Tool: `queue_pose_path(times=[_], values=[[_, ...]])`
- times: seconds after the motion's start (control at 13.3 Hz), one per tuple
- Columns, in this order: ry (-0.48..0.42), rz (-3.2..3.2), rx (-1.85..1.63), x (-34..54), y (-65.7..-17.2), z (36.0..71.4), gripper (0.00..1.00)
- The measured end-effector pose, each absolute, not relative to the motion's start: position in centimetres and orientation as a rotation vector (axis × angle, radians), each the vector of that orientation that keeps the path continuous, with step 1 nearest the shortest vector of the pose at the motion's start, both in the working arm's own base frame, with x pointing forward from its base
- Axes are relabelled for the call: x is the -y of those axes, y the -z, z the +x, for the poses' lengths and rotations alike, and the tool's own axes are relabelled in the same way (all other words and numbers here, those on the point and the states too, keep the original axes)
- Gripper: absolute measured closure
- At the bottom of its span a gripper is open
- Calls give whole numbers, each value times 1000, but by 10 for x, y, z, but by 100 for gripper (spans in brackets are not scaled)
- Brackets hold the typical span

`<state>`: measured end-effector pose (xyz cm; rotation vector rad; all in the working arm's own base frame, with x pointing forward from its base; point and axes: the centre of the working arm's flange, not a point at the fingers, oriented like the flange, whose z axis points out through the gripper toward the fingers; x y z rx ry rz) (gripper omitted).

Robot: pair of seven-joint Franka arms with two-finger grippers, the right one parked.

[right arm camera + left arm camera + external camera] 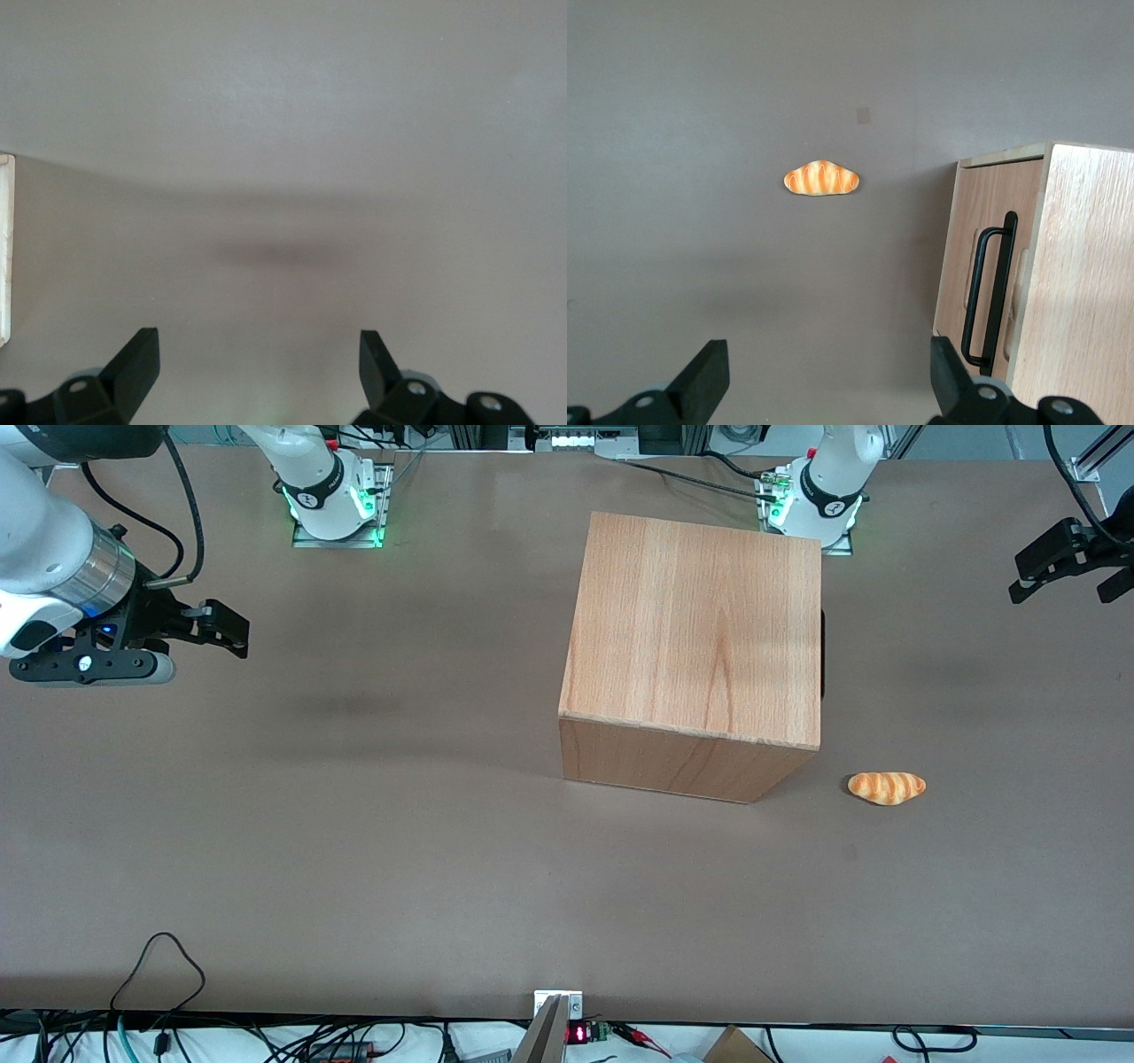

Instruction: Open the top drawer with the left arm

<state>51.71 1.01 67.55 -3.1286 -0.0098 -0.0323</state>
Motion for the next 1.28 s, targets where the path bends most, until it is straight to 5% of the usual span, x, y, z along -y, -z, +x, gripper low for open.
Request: queue_pose_path(times=[0.75, 1.28], values=[[38, -3128, -45, -10, -678, 518, 0], [-109, -3219, -83, 0, -636, 528, 0]])
